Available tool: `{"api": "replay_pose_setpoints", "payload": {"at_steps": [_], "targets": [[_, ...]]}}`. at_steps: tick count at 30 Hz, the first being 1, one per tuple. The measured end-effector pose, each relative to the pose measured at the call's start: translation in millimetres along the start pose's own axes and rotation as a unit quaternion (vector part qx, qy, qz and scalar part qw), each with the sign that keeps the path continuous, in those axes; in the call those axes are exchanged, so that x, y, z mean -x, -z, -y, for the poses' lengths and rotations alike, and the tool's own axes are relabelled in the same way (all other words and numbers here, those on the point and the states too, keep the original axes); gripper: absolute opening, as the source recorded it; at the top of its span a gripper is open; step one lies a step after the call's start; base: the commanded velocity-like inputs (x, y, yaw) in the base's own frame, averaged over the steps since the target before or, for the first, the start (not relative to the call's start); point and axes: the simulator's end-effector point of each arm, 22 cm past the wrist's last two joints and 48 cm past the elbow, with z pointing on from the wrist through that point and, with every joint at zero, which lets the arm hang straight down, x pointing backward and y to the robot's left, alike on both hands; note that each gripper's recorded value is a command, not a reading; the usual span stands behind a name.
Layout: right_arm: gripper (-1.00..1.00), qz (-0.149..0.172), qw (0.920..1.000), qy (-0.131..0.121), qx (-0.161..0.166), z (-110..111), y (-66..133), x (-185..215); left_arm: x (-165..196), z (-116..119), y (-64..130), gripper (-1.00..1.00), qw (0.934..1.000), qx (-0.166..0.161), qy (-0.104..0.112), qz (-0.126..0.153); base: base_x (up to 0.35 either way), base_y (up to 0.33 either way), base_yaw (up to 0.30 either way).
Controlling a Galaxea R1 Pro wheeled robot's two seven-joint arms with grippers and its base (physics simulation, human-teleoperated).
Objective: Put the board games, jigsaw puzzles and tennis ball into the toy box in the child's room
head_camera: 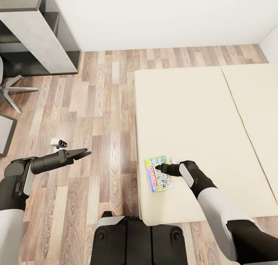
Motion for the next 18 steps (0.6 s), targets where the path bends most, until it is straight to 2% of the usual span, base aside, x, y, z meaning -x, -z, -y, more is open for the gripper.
{"api": "replay_pose_setpoints", "payload": {"at_steps": [12, 18], "targets": [[1.0, 0.0, 1.0, 0.0, 0.0, -0.2, 0.0, 0.0, -0.2, 0.0, -0.2, 1.0, 1.0, 0.0, 0.0, 0.0, 0.0, 0.078, 0.0], [1.0, 0.0, 1.0, 0.0, 0.0, -0.2, -0.1, -0.2, -0.4, 0.0, -0.4, 1.0, 1.0, 0.0, 0.0, -0.001, 0.0, 0.155, 0.0]]}}
